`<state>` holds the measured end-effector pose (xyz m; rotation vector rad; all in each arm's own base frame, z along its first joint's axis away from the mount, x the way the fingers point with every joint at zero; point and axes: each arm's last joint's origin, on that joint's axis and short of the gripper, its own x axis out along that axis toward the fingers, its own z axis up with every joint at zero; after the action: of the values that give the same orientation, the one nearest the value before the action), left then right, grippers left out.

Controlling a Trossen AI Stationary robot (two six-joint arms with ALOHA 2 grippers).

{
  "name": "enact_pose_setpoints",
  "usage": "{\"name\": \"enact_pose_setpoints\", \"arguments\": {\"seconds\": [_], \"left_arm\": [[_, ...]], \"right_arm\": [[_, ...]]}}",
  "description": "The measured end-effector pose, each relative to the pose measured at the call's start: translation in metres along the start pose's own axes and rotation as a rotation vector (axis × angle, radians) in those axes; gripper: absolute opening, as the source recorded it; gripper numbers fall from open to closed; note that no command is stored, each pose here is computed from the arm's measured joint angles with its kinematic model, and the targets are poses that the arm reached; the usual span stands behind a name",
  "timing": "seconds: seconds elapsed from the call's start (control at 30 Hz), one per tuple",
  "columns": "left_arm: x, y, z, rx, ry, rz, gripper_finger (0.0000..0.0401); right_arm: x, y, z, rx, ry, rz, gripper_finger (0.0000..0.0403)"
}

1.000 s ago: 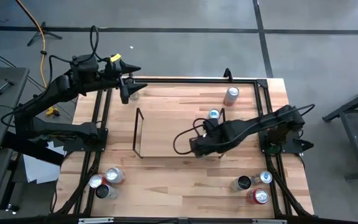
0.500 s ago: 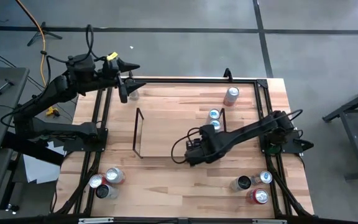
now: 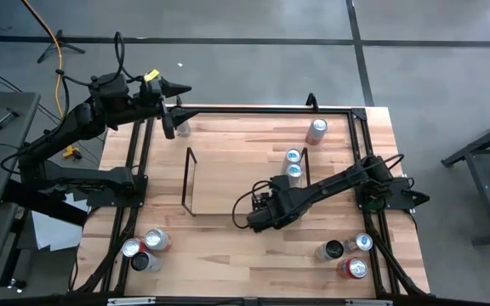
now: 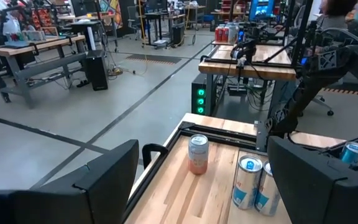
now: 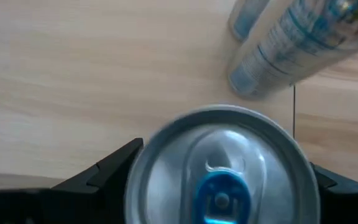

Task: Place canned beverage on shelf
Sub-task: Put the blue soda can aligned with the other blue soda can on the shelf

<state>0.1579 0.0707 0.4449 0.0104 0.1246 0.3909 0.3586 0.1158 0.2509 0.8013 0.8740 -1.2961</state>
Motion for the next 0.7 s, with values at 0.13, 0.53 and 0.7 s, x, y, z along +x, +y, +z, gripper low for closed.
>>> {"name": "enact_pose_setpoints", "arguments": {"seconds": [0.13, 0.53, 0.7], "left_arm": [[0.0, 0.0, 0.0, 0.0, -0.003, 0.0, 0.0314], [0.0, 0.0, 0.001, 0.016, -0.013, 0.0, 0.0314], [0.0, 0.0, 0.001, 0.025, -0.013, 0.0, 0.0314]], "right_arm": [[-0.001, 0.0, 0.001, 0.006, -0.033, 0.01, 0.0283], [-0.025, -0.01, 0.013, -0.036, 0.069, 0.012, 0.0286], [-0.045, -0.012, 0.03, -0.039, 0.062, 0.045, 0.0287]]}}
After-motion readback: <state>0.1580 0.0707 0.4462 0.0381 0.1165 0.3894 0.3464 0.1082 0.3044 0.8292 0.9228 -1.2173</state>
